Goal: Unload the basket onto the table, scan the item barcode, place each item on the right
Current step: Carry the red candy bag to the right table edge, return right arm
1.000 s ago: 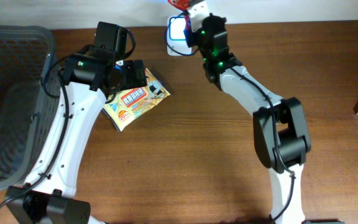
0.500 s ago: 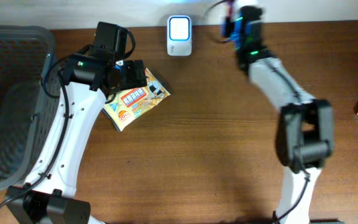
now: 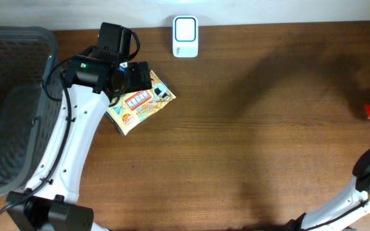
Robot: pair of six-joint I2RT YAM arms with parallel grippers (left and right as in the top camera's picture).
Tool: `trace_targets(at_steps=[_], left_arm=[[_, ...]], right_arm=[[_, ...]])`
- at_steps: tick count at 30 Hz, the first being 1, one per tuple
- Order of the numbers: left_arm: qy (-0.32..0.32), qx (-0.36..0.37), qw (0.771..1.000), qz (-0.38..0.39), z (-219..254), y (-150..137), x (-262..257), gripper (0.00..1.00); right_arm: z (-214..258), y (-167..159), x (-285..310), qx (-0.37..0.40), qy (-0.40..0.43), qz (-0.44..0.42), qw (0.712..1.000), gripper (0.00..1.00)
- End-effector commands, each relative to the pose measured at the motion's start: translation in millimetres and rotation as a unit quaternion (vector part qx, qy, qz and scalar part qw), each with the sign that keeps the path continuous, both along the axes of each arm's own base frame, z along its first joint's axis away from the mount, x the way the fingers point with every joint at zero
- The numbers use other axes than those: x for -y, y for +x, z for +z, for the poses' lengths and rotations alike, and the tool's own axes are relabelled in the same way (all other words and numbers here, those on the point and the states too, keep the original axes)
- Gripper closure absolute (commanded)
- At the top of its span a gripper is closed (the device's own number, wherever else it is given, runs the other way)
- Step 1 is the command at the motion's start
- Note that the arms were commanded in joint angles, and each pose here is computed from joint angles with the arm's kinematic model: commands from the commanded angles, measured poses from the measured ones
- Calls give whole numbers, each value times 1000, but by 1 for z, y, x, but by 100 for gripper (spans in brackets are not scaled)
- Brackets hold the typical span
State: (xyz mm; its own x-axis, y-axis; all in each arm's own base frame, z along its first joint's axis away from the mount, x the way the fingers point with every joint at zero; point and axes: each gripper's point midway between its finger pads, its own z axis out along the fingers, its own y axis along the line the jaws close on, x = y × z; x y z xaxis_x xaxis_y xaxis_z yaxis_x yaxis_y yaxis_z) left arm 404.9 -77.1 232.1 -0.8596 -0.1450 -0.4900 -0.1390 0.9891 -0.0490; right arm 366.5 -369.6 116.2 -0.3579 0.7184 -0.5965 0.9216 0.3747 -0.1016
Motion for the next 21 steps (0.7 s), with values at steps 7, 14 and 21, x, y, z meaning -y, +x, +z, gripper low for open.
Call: trace_targets(at_steps=[7, 14, 21], left_arm=[[-1, 3, 1000, 10, 2, 1, -2, 1], [-6, 14, 1000, 9, 4, 6, 0, 1], [21, 29, 999, 12, -37, 57, 3, 37]], right_arm=[[187, -27, -115, 206, 58, 136, 967, 2], [129, -56, -288, 86, 324, 300, 893, 2], [88, -5, -380, 24, 342, 428, 836, 2]])
